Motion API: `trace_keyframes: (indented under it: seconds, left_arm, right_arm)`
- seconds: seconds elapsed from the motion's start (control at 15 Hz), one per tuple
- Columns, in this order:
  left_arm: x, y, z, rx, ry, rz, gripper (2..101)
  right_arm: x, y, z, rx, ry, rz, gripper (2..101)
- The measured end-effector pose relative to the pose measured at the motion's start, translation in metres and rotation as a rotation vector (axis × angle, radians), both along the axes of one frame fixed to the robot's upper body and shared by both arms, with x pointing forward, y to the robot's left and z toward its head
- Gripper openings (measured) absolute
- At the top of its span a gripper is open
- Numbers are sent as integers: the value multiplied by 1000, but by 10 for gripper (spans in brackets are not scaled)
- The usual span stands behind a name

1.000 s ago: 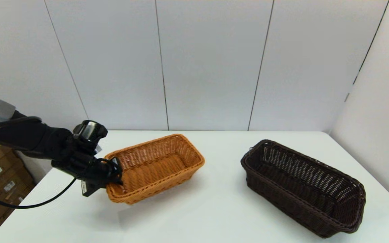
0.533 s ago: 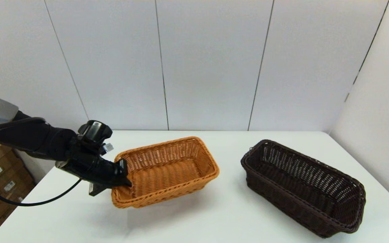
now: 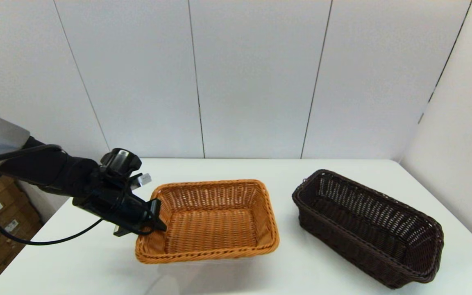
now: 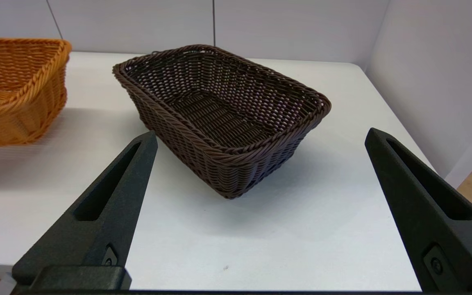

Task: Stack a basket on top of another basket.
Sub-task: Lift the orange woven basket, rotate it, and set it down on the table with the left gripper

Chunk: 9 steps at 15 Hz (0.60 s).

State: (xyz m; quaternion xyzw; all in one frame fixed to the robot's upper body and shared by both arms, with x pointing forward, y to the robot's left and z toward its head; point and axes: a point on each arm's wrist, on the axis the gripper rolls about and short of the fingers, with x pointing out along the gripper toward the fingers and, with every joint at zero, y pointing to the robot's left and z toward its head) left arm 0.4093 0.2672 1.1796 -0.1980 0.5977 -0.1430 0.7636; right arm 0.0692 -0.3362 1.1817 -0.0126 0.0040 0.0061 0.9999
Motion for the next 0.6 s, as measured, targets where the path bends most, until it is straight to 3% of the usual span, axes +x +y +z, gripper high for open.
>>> trace_keyframes:
  seconds: [0.6]
  left_arm:
    - [25, -46, -9, -16, -14, -82, 151]
  right_arm:
    - [0, 0, 0, 0, 0, 0, 1005]
